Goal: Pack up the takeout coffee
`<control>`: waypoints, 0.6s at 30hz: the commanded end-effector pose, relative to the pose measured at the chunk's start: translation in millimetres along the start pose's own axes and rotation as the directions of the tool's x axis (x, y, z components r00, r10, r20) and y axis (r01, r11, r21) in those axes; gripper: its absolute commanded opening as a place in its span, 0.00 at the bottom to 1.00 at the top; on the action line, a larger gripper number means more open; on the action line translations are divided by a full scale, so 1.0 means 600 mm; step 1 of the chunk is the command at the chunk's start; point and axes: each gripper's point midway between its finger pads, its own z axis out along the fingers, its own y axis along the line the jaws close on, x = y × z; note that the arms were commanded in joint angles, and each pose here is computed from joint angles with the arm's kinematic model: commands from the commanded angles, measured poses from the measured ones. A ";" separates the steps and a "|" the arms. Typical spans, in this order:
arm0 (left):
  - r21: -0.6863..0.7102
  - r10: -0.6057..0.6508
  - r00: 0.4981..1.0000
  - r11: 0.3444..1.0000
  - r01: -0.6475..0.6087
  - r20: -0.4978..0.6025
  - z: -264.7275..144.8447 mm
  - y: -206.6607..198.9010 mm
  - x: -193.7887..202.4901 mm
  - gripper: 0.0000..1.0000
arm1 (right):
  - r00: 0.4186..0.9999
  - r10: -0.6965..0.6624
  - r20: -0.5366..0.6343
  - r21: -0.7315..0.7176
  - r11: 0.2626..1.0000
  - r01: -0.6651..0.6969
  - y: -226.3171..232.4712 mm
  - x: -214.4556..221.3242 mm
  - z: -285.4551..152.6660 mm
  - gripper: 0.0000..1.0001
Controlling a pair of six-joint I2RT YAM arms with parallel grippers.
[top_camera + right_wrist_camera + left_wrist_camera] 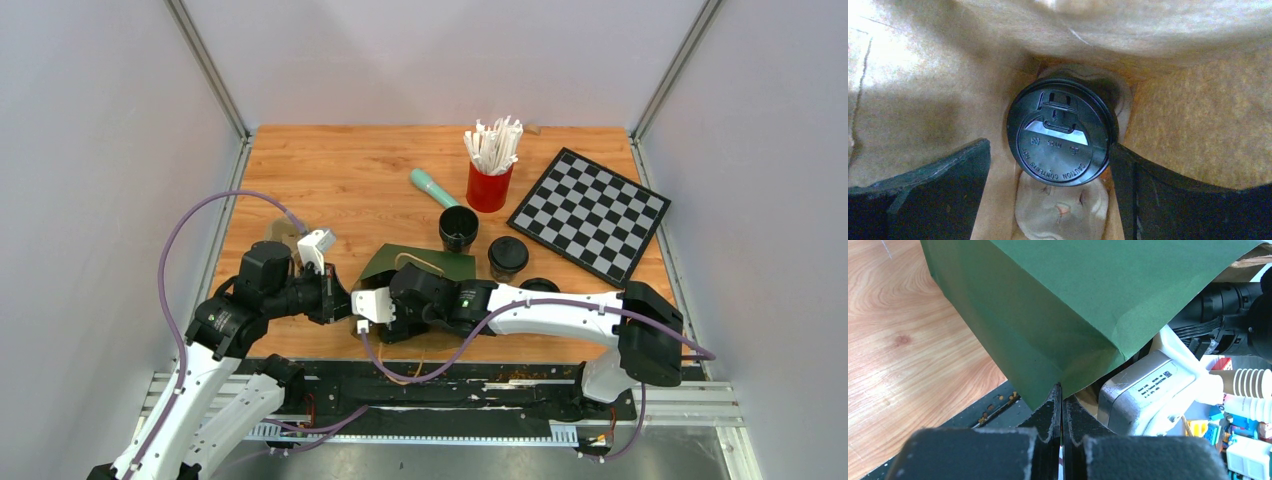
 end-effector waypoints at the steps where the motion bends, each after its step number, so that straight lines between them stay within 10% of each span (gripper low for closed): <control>1: 0.025 0.024 1.000 0.999 -0.024 0.001 -0.004 -0.010 -0.004 0.00 | 0.996 0.052 0.076 0.059 0.997 -0.057 -0.041 -0.039 -0.027 0.88; 18: 0.024 0.029 1.000 0.999 -0.029 -0.004 -0.007 -0.013 -0.005 0.00 | 0.990 0.064 0.129 0.028 0.997 -0.068 -0.040 -0.049 -0.060 0.79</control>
